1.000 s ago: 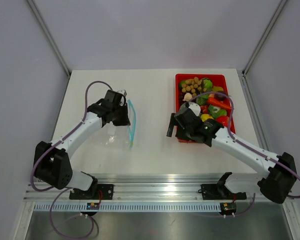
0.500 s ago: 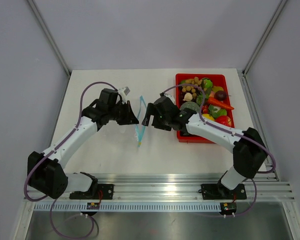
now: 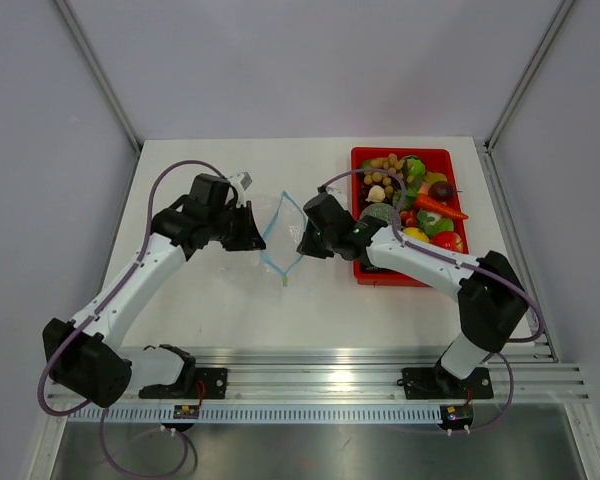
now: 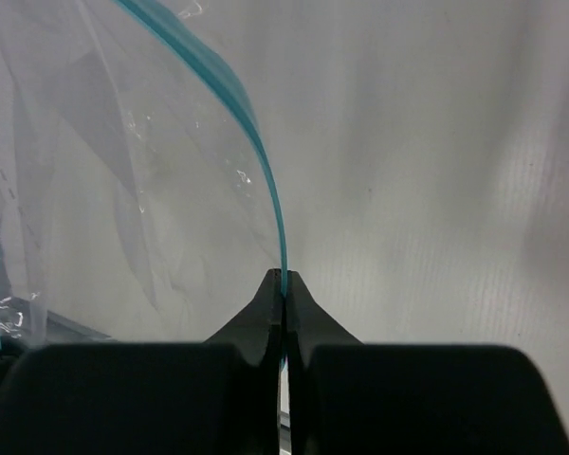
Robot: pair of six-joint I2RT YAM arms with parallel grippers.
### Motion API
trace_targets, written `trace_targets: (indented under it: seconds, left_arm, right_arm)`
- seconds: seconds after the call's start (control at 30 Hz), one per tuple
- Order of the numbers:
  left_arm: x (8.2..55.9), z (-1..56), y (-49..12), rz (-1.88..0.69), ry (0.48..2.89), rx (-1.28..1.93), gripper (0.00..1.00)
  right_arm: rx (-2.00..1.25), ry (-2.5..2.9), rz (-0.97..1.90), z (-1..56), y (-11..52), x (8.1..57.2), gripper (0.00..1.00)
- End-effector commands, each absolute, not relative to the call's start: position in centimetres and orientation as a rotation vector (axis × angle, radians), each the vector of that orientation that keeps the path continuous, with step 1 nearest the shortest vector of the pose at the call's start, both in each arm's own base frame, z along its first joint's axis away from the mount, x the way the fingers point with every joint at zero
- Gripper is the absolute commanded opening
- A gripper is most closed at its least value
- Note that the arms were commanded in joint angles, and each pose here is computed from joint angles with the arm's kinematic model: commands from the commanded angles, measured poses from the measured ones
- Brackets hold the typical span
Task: Place the food in the zip-top bag and seal the zipper
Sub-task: Open the zipper of the food storage bag at the center of the board.
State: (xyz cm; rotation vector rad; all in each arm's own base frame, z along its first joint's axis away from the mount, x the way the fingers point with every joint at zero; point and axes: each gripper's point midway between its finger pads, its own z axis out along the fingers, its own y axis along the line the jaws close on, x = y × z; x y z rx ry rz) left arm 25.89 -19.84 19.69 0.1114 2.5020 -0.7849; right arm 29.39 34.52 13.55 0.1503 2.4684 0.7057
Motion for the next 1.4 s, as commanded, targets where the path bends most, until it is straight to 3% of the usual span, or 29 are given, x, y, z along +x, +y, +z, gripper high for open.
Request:
trace_targets:
  seconds: [0.0, 0.17, 0.33, 0.53, 0.6, 0.63, 0.77, 1.17, 1.23, 1.37]
  left_arm:
    - [26.0, 21.3, -17.0, -0.572, 2.508, 0.128, 0.0]
    - [25.9, 24.3, -15.6, -0.483, 2.478, 0.107, 0.0]
    - [26.7, 25.7, -15.2, -0.397, 2.414, 0.032, 0.0]
    - [26.7, 26.5, -17.7, -0.49, 2.304, 0.007, 0.01]
    - [27.0, 25.5, -17.9, -0.456, 2.331, 0.02, 0.09]
    - [27.0, 25.0, -17.9, -0.444, 2.347, 0.026, 0.2]
    - [27.1, 24.0, -18.7, -0.465, 2.364, 0.046, 0.43]
    - [26.8, 23.3, -20.9, -0.552, 2.384, 0.079, 0.47]
    - [26.9, 23.4, -21.2, -0.569, 2.374, 0.077, 0.54]
    - [27.1, 22.6, -21.5, -0.556, 2.399, 0.081, 0.55]
  right_arm:
    - [0.118, 2.363, 0.568, 18.2, 32.1, 30.0, 0.0]
    - [0.082, 2.406, 0.486, 18.4, 31.5, 29.1, 0.0]
    - [0.06, 2.39, 0.607, 19.5, 33.6, 28.3, 0.0]
    - [0.044, 2.4, 0.675, 20.1, 35.1, 27.8, 0.0]
    - [0.051, 2.397, 0.72, 20.4, 35.7, 27.5, 0.0]
    - [0.05, 2.406, 0.721, 20.0, 35.8, 27.4, 0.0]
    - [0.052, 2.411, 0.73, 19.7, 36.0, 27.0, 0.0]
    - [0.047, 2.429, 0.729, 19.0, 36.2, 26.9, 0.0]
    - [0.045, 2.435, 0.734, 18.8, 36.2, 26.7, 0.0]
    - [0.037, 2.435, 0.745, 18.7, 36.5, 26.6, 0.0]
